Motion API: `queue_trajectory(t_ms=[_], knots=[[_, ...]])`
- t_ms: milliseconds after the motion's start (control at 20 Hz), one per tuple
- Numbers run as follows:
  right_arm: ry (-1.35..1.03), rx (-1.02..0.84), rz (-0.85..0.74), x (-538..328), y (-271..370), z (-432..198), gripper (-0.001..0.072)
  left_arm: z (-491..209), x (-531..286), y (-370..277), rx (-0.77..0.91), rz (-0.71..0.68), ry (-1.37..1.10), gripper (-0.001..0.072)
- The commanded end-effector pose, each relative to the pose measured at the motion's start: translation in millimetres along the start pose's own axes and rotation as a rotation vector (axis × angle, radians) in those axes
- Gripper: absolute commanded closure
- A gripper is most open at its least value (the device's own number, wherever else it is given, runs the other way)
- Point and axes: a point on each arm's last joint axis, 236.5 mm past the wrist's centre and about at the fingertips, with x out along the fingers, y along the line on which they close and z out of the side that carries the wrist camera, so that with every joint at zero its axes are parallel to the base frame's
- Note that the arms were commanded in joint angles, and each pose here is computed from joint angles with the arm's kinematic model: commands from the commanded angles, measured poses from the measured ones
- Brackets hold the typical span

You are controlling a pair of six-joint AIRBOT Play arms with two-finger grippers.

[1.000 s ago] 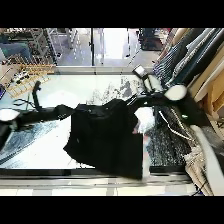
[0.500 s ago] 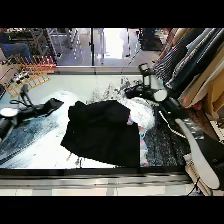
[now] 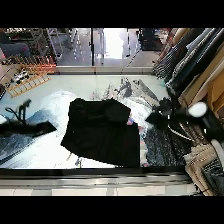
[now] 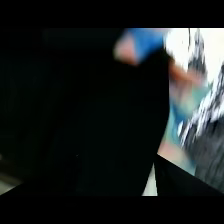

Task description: Fold the clothes and pants, and hang the long-sleeved shirts on hangers.

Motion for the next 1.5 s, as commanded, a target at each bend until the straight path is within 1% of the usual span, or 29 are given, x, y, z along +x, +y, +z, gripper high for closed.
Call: queue_trajectory(t_ms=[0,100,250,350,550,650,800,850,950,1100,1150,1200,1250,1300,1350,1400,1450], knots=[[0.190,0.189,0.028,19,-12,-113,0.0171,-56,32,2,-0.159,-0.068,0.127,0.0081],[0.239,0.240,0.031,28,-16,-145,0.0171,-59,45,7,-0.215,-0.076,0.091,0.0081],[0.288,0.325,0.080,38,-9,-170,0.0170,-48,55,17,-0.260,-0.061,0.018,0.0081],[0.308,0.381,0.101,42,-6,-180,0.0170,-48,62,18,-0.291,-0.075,0.023,0.0081],[0.351,0.507,0.083,52,-11,-203,0.0171,-48,88,20,-0.340,-0.092,0.049,0.0081],[0.292,0.566,0.091,60,-14,-196,0.0172,-42,102,17,-0.377,-0.108,0.034,0.0081],[0.160,0.652,0.054,69,-30,-169,0.0173,-28,112,2,-0.423,-0.182,-0.005,0.0086],[0.128,0.678,0.039,70,-35,-163,0.0173,-24,113,0,-0.434,-0.187,-0.021,0.0113],[0.074,0.735,0.019,71,-43,-153,0.0177,-18,116,4,-0.434,-0.164,-0.052,0.0207],[0.024,0.800,-0.009,76,-56,-143,0.0219,-18,121,9,-0.443,-0.150,-0.056,0.0387],[0.031,0.818,-0.016,79,-59,-145,0.0246,-18,122,9,-0.446,-0.150,-0.053,0.0426],[0.043,0.826,-0.022,82,-61,-148,0.0327,-18,122,10,-0.446,-0.149,-0.051,0.0487],[0.051,0.830,-0.028,84,-63,-149,0.0418,-18,122,10,-0.446,-0.149,-0.052,0.0589],[0.051,0.816,-0.030,85,-64,-149,0.0540,-18,122,10,-0.445,-0.149,-0.052,0.0691],[0.049,0.803,-0.031,85,-63,-149,0.0635,-18,122,9,-0.445,-0.150,-0.053,0.0692],[0.039,0.765,-0.027,84,-62,-146,0.0691,-18,121,9,-0.444,-0.151,-0.055,0.0693],[0.024,0.685,-0.021,79,-59,-139,0.0692,-16,119,7,-0.434,-0.156,-0.058,0.0694]])
